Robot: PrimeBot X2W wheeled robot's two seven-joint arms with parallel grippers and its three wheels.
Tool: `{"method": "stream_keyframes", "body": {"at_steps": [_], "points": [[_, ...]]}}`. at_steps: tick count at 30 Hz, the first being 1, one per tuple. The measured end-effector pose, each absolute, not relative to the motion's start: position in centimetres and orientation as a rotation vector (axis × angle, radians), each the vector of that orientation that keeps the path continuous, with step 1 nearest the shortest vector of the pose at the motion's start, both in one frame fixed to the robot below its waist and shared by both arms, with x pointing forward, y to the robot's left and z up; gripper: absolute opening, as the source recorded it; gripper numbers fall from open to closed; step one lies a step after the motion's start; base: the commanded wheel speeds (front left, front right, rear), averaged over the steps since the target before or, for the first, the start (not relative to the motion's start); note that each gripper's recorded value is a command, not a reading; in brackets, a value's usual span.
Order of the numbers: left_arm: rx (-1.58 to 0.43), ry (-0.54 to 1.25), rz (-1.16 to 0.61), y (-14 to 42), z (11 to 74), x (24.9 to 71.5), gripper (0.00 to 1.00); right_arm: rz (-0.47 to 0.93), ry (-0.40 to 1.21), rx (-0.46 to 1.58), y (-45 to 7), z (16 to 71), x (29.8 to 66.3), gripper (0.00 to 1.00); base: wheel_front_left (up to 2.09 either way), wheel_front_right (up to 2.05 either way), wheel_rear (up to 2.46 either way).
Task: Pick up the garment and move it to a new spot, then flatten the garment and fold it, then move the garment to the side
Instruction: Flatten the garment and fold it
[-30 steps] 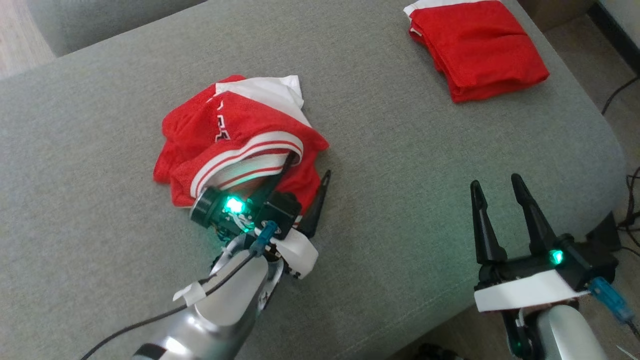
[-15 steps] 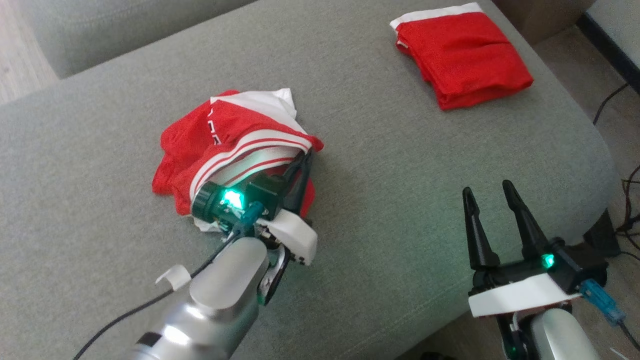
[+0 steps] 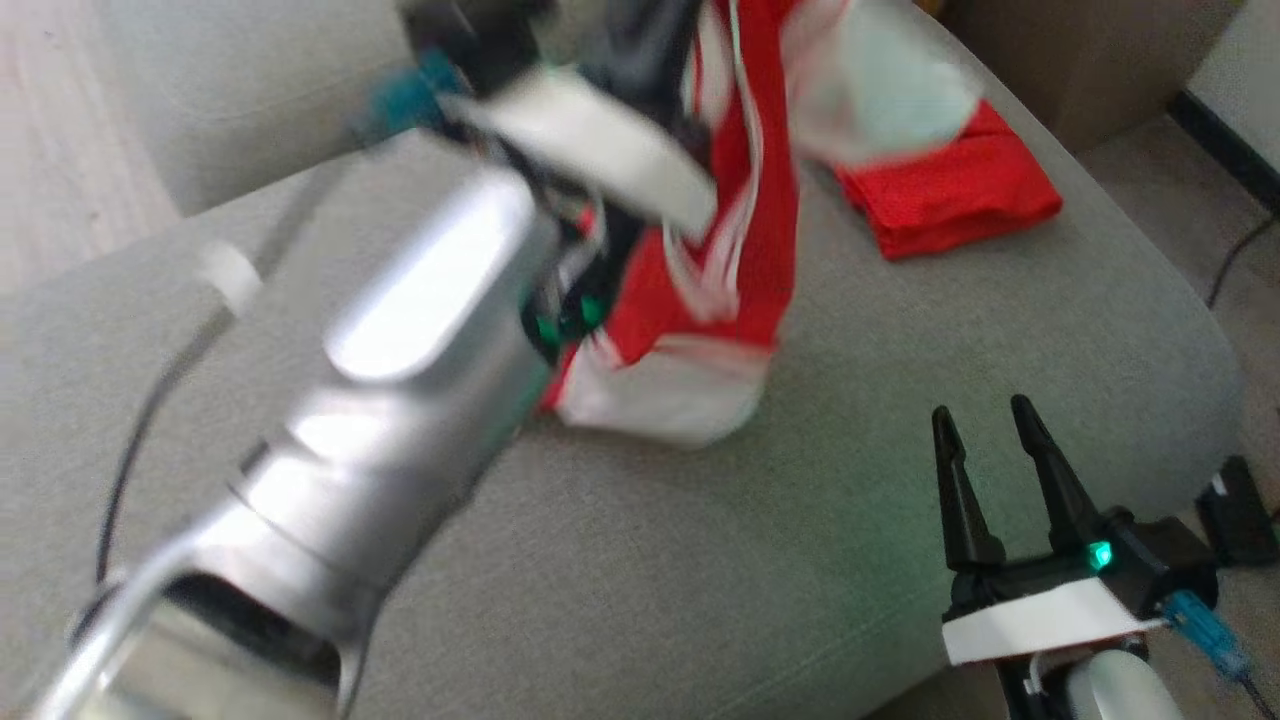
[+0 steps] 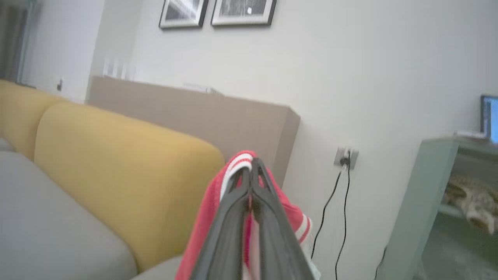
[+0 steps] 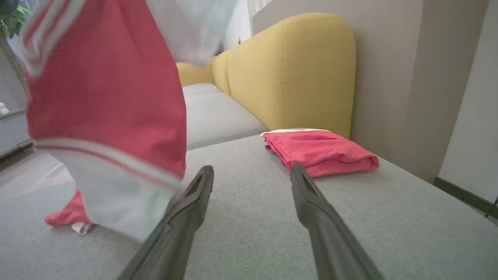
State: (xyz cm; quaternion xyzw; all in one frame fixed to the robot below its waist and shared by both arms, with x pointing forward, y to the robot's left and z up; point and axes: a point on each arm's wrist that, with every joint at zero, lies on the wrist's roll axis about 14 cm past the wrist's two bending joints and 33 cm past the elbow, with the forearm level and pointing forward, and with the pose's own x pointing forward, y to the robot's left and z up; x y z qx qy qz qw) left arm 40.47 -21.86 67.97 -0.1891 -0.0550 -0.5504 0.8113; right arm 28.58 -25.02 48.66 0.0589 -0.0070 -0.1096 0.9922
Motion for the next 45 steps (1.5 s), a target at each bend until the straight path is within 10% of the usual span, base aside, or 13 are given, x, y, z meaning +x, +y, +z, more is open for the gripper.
{"method": "stream_keyframes", "body": {"at_steps": [7, 19, 20, 21, 22, 23, 24, 32, 45], "points": [[-0.542, -0.237, -1.006, -16.1, 75.1, 44.4, 0.00, -0.176, -0.060, 0.124, -24.1, 49.9, 29.5, 1.00, 0.00, 0.00, 0.00], [-0.569, 0.225, -0.292, 5.3, 48.7, 46.2, 0.00, -0.061, -0.014, 0.127, -21.1, 48.6, 32.8, 1.00, 0.00, 0.00, 0.00], [-0.577, 0.212, -0.240, 7.2, 48.3, 46.0, 0.06, -0.038, -0.004, 0.129, -20.4, 48.3, 33.4, 1.00, 0.00, 0.00, 0.00], [-0.574, 0.204, -0.222, 7.9, 48.2, 46.0, 0.40, -0.026, 0.001, 0.130, -20.1, 48.1, 33.7, 1.00, 0.00, 0.00, 0.00], [-0.573, 0.194, -0.202, 8.5, 48.2, 46.1, 0.52, -0.015, 0.005, 0.132, -19.8, 48.0, 33.9, 1.00, 0.00, 0.00, 0.00], [-0.567, 0.183, -0.186, 9.0, 48.3, 46.1, 0.93, -0.005, 0.010, 0.132, -19.5, 47.8, 34.1, 1.00, 0.00, 0.00, 0.00], [-0.548, 0.170, -0.172, 9.5, 48.4, 46.2, 1.00, 0.004, 0.013, 0.133, -19.2, 47.7, 34.4, 1.00, 0.00, 0.00, 0.00], [-0.424, 0.076, -0.134, 8.6, 48.9, 44.4, 1.00, 0.037, 0.041, 0.130, -18.3, 46.9, 35.3, 1.00, 0.00, 0.00, 0.00], [-0.494, 0.499, -0.333, -0.3, 38.7, 38.6, 1.00, 0.037, 0.040, 0.110, -18.8, 47.0, 35.8, 1.00, 0.00, 0.00, 0.00]]}}
